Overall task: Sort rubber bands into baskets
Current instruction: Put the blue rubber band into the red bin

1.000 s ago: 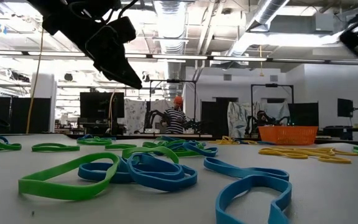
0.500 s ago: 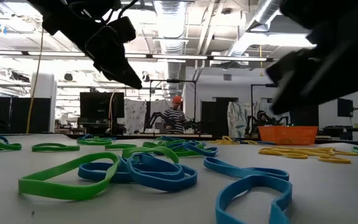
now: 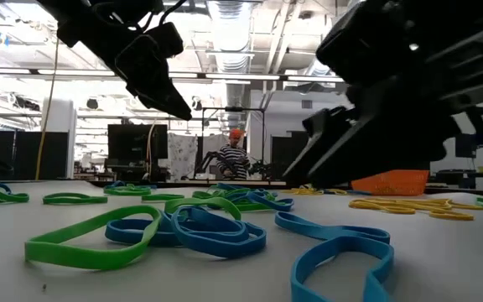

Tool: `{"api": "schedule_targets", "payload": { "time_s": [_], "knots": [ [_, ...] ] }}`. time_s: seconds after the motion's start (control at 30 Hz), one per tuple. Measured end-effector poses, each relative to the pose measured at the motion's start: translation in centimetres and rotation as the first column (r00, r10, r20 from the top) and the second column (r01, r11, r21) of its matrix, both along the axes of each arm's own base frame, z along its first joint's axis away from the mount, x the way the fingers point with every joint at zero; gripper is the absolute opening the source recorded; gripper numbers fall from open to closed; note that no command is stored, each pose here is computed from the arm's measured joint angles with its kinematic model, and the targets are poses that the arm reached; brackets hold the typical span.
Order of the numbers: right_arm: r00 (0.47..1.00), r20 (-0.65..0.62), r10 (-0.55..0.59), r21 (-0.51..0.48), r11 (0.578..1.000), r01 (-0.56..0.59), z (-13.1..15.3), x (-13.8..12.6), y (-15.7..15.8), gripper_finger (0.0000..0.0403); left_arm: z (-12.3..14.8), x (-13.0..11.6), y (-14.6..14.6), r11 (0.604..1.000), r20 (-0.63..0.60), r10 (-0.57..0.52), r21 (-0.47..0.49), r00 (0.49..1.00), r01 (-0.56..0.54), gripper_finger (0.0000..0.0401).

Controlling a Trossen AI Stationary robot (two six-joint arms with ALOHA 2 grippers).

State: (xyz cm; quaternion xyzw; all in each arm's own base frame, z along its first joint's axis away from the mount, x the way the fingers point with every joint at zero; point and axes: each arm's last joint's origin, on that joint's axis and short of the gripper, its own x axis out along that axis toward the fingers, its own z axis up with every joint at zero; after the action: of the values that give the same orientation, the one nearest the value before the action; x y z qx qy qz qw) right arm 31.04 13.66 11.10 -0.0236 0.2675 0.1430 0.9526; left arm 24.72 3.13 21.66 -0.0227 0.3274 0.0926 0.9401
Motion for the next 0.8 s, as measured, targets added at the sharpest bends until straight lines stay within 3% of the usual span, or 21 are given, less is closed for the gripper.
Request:
{"api": "schedule_targets", "payload": {
  "time_s": [0.23, 0.47, 0.57, 0.73, 0.8],
  "knots": [
    [0.998, -0.012, 0.061, 0.046, 0.997, -0.061, -1.4, 1.3, -0.5, 0.0209, 0.0, 0.0, 0.0, 1.0, -0.001, 0.0, 0.0, 1.0, 0.0, 0.0178],
    [0.994, -0.03, 0.101, 0.01, 0.995, -0.101, -2.7, 2.9, 0.1, 0.0195, 0.0, 0.0, 0.0, 1.0, 0.0, 0.0, 0.0, 1.0, 0.0, 0.0178],
    [0.992, -0.054, 0.118, -0.006, 0.993, -0.118, -2.7, 3.0, 0.2, 0.0149, 0.0, 0.0, 0.0, 1.0, 0.0, 0.0, 0.0, 1.0, 0.0, 0.0178],
    [0.984, -0.094, 0.149, -0.002, 0.989, -0.15, -2.6, 2.8, 0.0, 0.003, 0.0, 0.0, 0.0, 1.0, 0.0, 0.0, 0.0, 1.0, 0.0, 0.0178],
    [0.981, -0.106, 0.161, 0.009, 0.987, -0.161, -2.4, 2.8, -0.2, 0.0021, 0.0, 0.0, 0.0, 1.0, 0.0, 0.0, 0.0, 1.0, 0.0, 0.0178]
  ]
}}
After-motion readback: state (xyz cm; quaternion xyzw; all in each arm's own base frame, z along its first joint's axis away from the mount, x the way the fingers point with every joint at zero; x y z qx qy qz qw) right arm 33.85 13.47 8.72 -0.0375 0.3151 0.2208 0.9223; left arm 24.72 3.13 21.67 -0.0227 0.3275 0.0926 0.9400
